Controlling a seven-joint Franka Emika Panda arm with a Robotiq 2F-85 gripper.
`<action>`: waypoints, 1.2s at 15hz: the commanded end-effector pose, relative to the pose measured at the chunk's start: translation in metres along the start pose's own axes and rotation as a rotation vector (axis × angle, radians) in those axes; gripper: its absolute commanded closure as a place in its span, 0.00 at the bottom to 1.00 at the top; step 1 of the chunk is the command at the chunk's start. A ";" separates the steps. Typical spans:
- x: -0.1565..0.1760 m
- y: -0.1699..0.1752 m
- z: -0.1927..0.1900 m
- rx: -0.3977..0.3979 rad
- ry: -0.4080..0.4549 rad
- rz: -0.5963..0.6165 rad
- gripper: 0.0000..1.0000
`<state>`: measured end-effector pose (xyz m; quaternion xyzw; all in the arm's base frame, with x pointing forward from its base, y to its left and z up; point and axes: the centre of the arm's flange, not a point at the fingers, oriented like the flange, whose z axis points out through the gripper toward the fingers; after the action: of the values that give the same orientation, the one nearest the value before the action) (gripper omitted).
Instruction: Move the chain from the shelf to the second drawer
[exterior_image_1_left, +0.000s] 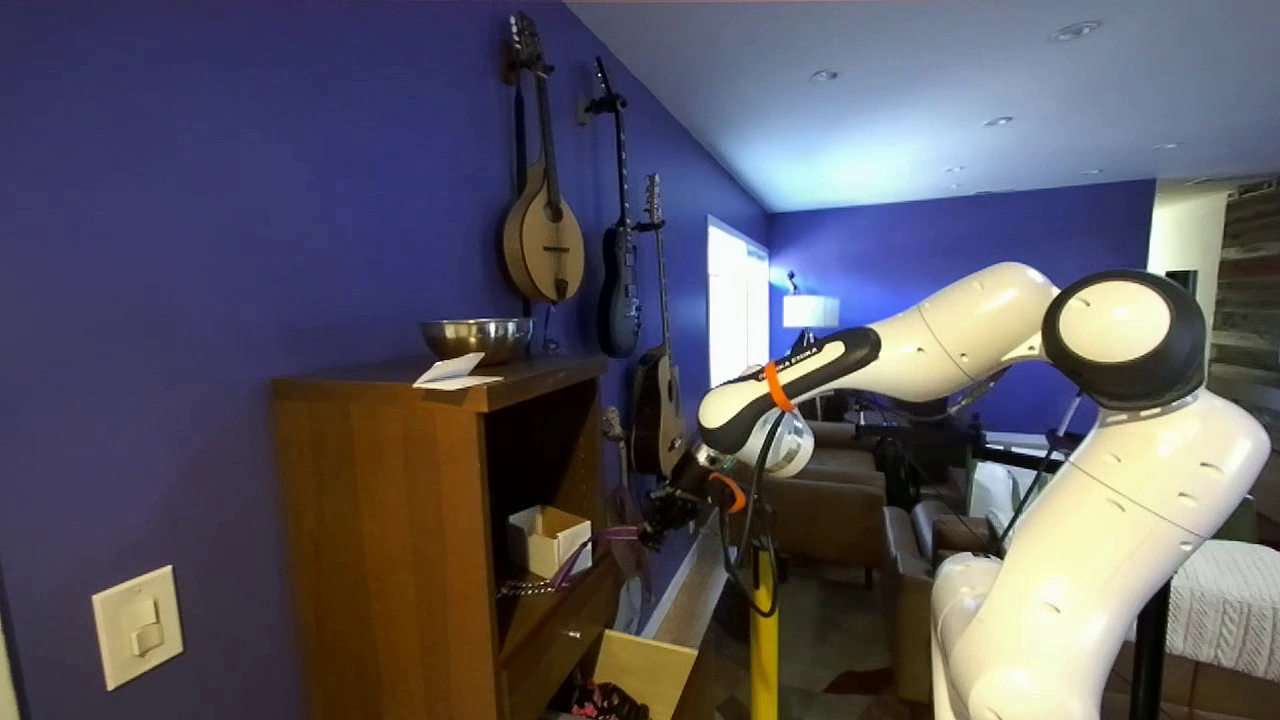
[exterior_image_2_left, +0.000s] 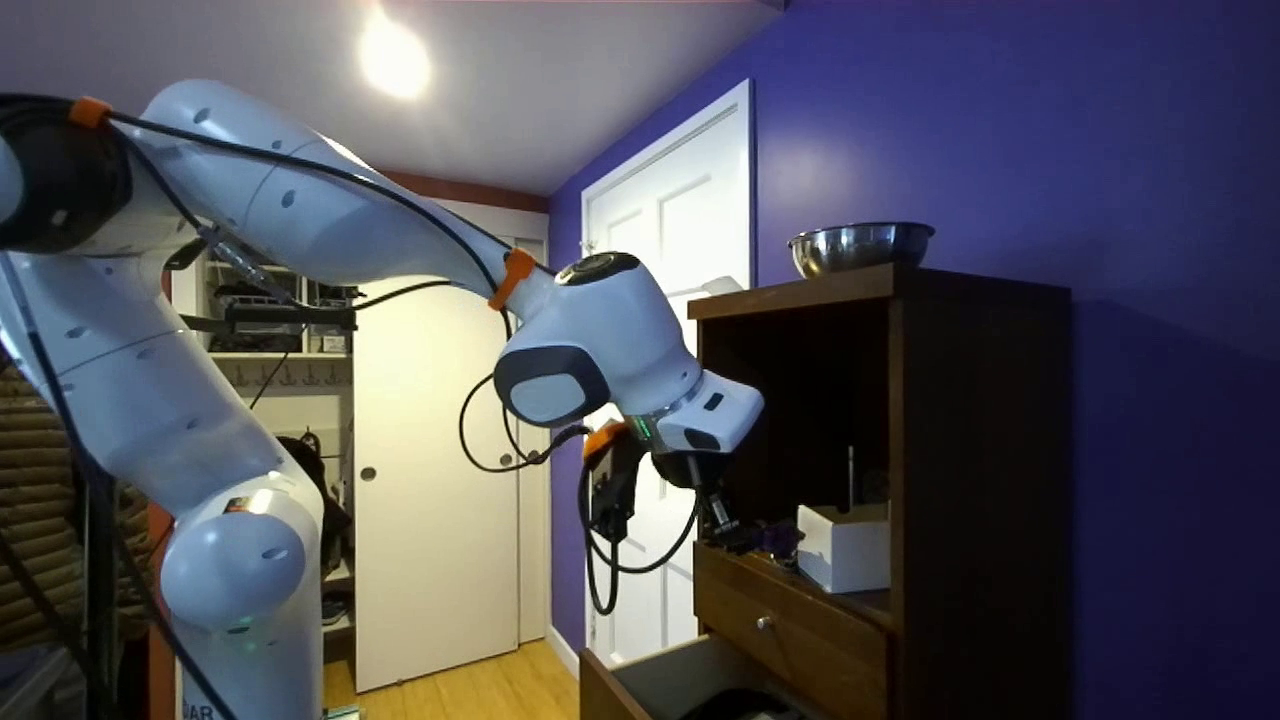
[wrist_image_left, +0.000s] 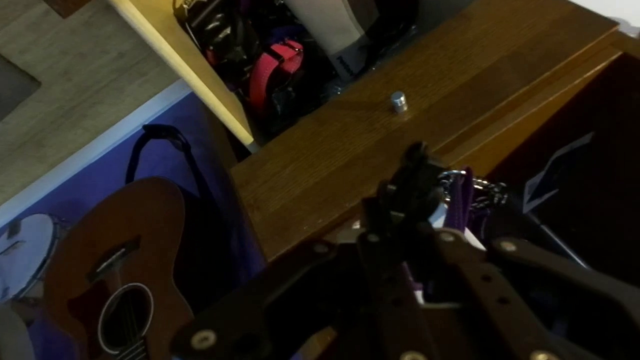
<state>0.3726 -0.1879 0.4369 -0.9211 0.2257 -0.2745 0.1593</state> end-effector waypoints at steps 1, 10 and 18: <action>0.001 -0.014 -0.029 0.162 0.008 0.004 0.97; 0.015 -0.025 -0.094 0.513 0.132 0.134 0.97; 0.022 -0.040 -0.125 0.820 0.201 0.210 0.97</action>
<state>0.3324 -0.1817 0.5466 -0.7596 0.2152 -0.3913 0.4729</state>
